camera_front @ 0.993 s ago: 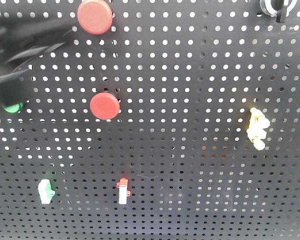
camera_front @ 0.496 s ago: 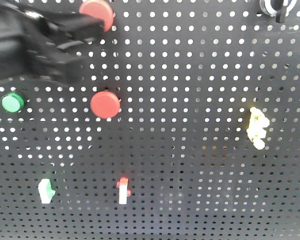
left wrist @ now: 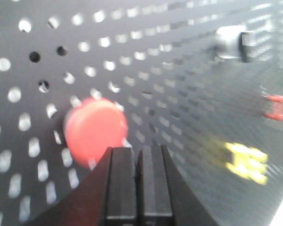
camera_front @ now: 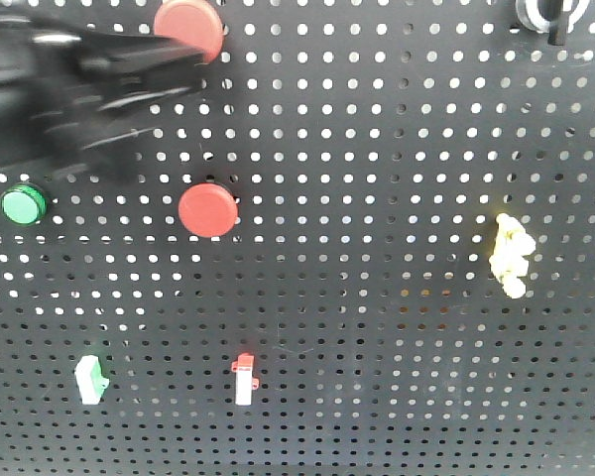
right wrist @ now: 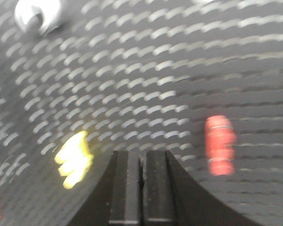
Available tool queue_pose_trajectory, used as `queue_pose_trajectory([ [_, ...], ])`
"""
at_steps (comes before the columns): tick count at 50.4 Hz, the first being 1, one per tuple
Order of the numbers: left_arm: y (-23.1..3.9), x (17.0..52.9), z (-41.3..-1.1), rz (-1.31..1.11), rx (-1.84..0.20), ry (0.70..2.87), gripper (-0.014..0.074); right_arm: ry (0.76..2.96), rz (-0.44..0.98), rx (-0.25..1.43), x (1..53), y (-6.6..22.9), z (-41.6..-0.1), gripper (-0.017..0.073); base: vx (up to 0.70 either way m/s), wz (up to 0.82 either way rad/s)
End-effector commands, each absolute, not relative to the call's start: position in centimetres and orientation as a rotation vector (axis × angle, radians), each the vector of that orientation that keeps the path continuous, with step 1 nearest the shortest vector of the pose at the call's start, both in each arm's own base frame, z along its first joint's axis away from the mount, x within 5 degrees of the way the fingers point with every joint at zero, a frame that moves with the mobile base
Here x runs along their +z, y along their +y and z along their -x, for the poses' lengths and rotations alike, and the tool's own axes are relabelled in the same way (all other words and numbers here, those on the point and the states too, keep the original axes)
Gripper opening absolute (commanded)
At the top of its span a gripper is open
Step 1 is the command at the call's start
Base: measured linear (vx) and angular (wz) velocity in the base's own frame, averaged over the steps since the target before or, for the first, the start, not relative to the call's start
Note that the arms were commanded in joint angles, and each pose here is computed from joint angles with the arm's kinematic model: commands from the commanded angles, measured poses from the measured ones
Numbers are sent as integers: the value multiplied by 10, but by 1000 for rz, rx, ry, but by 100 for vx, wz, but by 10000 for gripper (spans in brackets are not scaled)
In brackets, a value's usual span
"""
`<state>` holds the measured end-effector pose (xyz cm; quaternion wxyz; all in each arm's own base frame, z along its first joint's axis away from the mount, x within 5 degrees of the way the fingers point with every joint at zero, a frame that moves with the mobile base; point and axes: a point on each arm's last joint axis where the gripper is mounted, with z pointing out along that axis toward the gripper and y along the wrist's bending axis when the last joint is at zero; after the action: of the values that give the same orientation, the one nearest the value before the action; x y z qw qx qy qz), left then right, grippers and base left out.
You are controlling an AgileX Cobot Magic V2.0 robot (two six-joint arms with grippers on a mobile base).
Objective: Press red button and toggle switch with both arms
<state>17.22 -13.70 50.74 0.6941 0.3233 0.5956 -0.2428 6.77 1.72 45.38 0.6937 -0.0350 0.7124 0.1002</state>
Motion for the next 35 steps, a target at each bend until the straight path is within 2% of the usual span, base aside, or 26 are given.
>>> queue_pose_trajectory([
  [1,-119,511,-151,-637,-546,1277,2,1495,146,260,469,23,-73,-3,0,0],
  [12,-100,467,-125,-621,-534,1334,2,1489,252,514,469,43,-112,-3,0,0],
  [21,-87,451,-111,-587,-516,1324,2,1439,293,717,475,54,-148,-3,0,0],
  [35,-87,449,-111,-581,-513,1327,2,1399,351,818,512,61,-176,-3,0,0],
])
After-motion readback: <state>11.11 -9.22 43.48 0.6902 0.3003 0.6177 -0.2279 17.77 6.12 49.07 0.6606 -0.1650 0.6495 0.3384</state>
